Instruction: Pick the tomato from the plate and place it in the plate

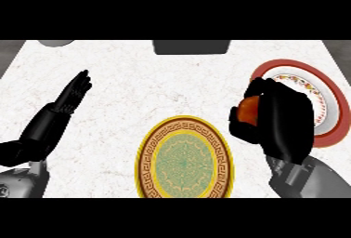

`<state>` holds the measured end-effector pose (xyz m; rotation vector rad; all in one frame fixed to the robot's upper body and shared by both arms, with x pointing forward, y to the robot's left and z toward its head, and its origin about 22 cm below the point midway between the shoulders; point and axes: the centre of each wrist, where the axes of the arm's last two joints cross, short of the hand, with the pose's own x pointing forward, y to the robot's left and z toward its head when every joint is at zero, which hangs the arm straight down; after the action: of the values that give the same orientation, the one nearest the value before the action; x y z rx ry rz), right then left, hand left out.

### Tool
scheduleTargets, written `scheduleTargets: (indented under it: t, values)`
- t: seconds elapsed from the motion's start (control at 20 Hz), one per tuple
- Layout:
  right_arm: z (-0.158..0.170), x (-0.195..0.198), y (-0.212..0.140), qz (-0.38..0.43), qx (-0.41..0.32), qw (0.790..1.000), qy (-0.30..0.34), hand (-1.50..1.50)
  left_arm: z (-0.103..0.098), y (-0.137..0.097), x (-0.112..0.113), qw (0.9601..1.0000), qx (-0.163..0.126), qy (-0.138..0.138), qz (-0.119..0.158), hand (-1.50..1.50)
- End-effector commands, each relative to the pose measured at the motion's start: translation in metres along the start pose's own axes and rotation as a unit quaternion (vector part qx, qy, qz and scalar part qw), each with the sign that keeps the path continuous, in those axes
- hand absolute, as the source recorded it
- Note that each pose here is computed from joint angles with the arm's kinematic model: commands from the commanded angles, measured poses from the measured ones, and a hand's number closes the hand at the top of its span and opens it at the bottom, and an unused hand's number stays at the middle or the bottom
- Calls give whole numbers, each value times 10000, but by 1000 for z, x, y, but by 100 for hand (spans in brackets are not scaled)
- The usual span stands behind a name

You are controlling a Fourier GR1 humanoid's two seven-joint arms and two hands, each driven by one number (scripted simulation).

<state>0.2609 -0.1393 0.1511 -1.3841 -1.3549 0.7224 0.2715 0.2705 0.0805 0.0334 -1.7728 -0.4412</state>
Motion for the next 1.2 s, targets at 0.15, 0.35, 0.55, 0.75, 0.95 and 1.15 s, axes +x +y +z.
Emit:
scheduleTargets:
  t: [0.15,0.35,0.55,0.75,0.95,1.15]
  values:
    - [-43,-40,24,-257,-522,9951,804,150,-6,-9,-5,10000,-83,-27,-31,0]
    - [-57,-101,35,-105,-576,9950,808,150,2,10,-1,10000,-52,36,-38,0]
    - [-86,-117,45,172,-29,9939,1089,150,6,0,-2,9999,-119,-61,28,0]
    - [-95,-151,73,-87,531,9789,1970,150,2,-15,-6,9999,-87,-89,-17,0]
    - [-105,-189,96,-211,750,9770,1984,-150,-4,-16,-3,9998,-138,-123,89,0]
    - [-115,-199,111,-254,398,9854,1635,-150,-12,-8,2,9999,-130,-34,98,0]
